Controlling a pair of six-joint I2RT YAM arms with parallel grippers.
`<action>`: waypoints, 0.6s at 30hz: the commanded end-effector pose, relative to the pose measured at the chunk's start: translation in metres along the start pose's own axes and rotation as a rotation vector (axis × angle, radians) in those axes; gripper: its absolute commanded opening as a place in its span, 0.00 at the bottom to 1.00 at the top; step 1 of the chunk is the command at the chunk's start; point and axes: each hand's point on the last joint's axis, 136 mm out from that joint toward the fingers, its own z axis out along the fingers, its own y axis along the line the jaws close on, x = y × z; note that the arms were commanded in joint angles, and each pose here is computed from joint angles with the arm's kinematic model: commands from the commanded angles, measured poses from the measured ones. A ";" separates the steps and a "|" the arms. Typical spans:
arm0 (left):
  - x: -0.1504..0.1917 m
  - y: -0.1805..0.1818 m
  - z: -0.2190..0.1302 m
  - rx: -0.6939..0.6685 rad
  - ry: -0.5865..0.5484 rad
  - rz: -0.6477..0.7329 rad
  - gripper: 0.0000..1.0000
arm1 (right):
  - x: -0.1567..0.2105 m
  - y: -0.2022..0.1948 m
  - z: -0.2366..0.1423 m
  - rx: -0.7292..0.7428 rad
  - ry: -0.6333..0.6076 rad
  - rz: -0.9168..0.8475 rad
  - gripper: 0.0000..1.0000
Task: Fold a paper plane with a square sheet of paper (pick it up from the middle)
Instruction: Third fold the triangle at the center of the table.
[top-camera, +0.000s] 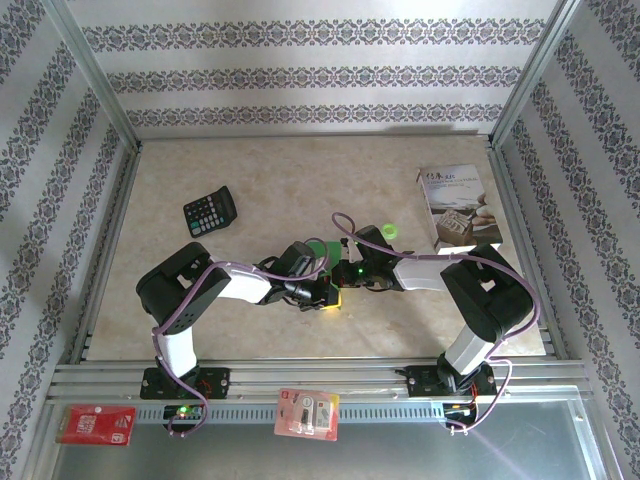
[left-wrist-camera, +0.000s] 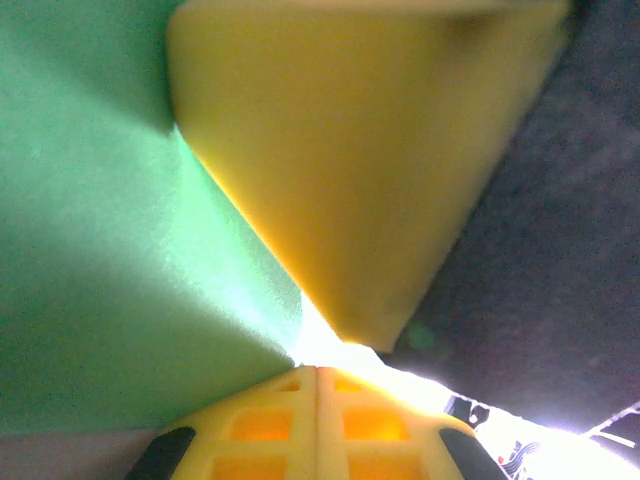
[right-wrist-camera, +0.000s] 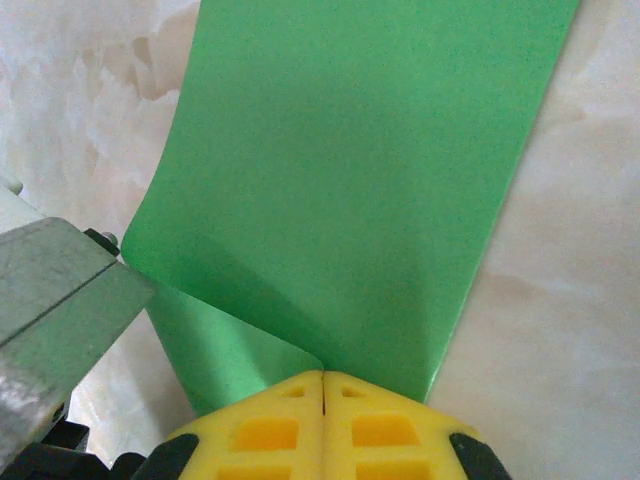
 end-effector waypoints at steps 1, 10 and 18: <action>0.010 0.006 0.005 -0.013 0.039 0.013 0.05 | 0.033 -0.037 0.002 0.121 0.090 0.056 0.00; 0.006 -0.020 -0.008 0.049 0.003 0.044 0.06 | 0.032 -0.036 0.001 0.119 0.087 0.053 0.00; 0.015 -0.009 0.005 0.020 0.054 0.020 0.04 | 0.033 -0.036 0.001 0.121 0.090 0.052 0.00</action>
